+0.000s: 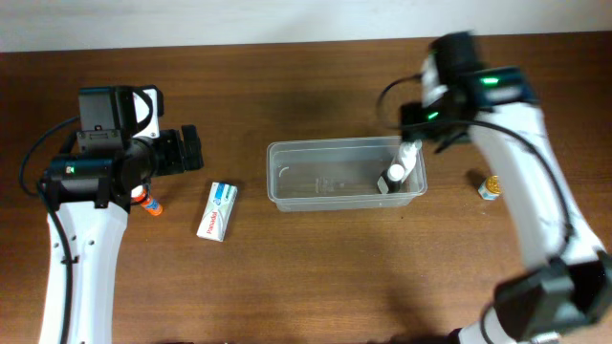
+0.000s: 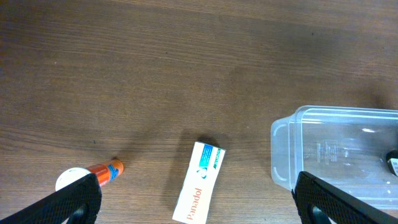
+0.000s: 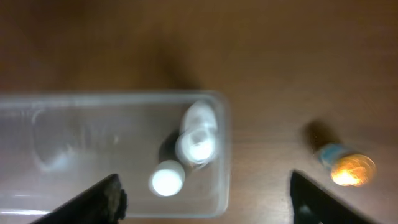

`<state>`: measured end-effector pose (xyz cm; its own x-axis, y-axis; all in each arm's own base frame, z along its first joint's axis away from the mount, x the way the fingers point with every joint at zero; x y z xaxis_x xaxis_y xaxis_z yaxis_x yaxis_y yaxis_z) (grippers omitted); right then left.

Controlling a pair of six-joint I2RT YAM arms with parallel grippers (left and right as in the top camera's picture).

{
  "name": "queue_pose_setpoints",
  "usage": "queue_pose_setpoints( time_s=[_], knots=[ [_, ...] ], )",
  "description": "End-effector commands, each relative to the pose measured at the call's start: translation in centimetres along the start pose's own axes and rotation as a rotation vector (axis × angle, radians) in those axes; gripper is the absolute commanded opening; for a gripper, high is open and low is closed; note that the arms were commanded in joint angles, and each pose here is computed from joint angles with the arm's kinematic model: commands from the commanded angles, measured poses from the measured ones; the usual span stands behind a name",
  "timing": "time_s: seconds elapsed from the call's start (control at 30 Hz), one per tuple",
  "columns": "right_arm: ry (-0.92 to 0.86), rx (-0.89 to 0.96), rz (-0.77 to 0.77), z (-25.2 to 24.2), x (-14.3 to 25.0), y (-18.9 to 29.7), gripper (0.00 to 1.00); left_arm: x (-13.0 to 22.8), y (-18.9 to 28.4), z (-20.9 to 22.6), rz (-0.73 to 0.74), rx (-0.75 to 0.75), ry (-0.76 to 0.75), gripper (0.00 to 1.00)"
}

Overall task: Pack container
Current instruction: 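Move the right gripper to the gold-capped jar and grasp it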

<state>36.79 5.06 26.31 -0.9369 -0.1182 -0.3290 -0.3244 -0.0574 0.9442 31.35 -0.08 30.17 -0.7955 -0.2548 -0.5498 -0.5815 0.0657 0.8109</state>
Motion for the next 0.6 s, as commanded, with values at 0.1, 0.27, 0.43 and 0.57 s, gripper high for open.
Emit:
queue_pose_setpoints(
  time_s=[0.1, 0.27, 0.43, 0.57],
  knots=[
    [-0.331, 0.140, -0.125, -9.9, 1.5, 6.2, 0.91, -0.6, 0.4, -0.1, -0.019, 0.012, -0.012, 0.99],
    [-0.451, 0.158, 0.070, -13.8, 5.2, 2.3, 0.99, -0.6, 0.4, -0.1, -0.019, 0.012, -0.012, 0.99],
    [-0.501, 0.139, 0.244, -15.0, 8.4, -4.0, 0.98, -0.6, 0.4, -0.1, -0.019, 0.012, -0.012, 1.00],
    [-0.510, 0.130, 0.301, -15.3, 9.6, -7.6, 0.98, -0.6, 0.4, -0.1, -0.019, 0.012, -0.012, 0.99]
  ],
)
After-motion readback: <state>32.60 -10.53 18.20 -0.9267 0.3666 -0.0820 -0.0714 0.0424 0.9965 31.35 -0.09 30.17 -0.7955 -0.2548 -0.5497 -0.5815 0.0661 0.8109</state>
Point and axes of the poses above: each gripper's point midway between its finger pads, its own y axis back along the fingers, its own z axis along the line the jaws close on, x = y × z, the point moved 7 cm from there along y, back along the fingers, and after that the axes turned 8 degrees about y, right-handed, at the moved point
